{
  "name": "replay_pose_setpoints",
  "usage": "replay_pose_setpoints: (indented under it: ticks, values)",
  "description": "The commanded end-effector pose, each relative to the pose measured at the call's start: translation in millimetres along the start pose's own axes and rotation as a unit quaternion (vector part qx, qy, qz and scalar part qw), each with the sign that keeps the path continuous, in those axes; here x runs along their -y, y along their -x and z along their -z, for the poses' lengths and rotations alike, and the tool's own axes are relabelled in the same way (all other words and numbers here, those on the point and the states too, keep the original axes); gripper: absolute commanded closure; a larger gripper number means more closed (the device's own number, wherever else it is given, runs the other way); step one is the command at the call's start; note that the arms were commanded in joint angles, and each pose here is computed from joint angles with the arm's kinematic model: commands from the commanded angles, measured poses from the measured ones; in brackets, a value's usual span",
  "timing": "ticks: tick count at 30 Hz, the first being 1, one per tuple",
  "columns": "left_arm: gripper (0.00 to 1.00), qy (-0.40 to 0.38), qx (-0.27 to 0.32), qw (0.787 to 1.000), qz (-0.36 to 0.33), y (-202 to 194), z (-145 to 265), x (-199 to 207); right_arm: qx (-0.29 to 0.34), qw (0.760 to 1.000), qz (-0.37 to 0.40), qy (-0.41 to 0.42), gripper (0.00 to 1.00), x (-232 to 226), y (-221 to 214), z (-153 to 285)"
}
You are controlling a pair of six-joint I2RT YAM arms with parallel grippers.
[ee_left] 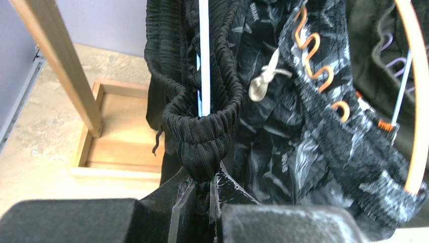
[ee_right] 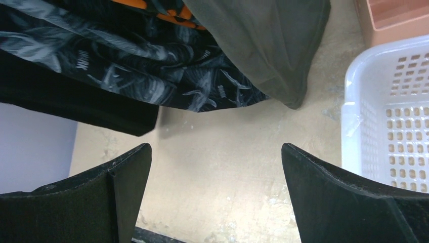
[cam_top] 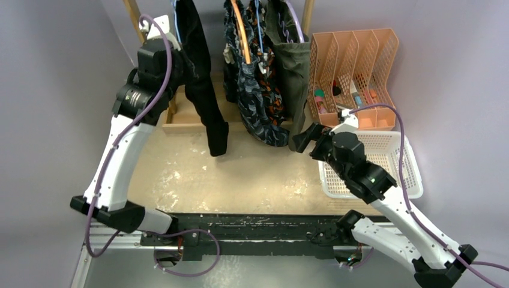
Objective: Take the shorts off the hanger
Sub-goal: Pick up the hanger from the clothes rod.
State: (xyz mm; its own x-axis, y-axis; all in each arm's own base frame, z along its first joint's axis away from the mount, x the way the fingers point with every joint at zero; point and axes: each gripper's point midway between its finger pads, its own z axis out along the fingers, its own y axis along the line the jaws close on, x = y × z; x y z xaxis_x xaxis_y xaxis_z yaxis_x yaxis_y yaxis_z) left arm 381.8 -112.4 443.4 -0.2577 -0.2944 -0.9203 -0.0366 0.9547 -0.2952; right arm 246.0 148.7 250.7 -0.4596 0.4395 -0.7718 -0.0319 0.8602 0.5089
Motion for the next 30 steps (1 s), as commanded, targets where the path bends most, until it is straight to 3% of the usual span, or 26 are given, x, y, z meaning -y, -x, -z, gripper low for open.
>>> replay_pose_setpoints:
  ticks: [1,14,23,30]
  values:
    - [1.0,-0.027,0.052,0.998,0.008,20.1,40.3,-6.4,0.046,0.997,-0.01,0.059,0.01,-24.0,26.8,12.6]
    - [1.0,-0.035,0.027,0.999,0.004,-34.9,82.8,-39.0,0.033,0.989,0.02,0.14,0.01,-61.9,26.6,4.6]
    - [1.0,-0.032,-0.011,0.999,0.019,-67.7,88.6,-48.1,0.02,0.983,0.017,0.181,0.01,-76.7,19.1,3.1]
    - [1.0,-0.057,-0.06,0.996,0.015,-93.8,101.0,-46.1,0.028,0.954,0.067,0.292,0.01,-116.4,26.9,25.2]
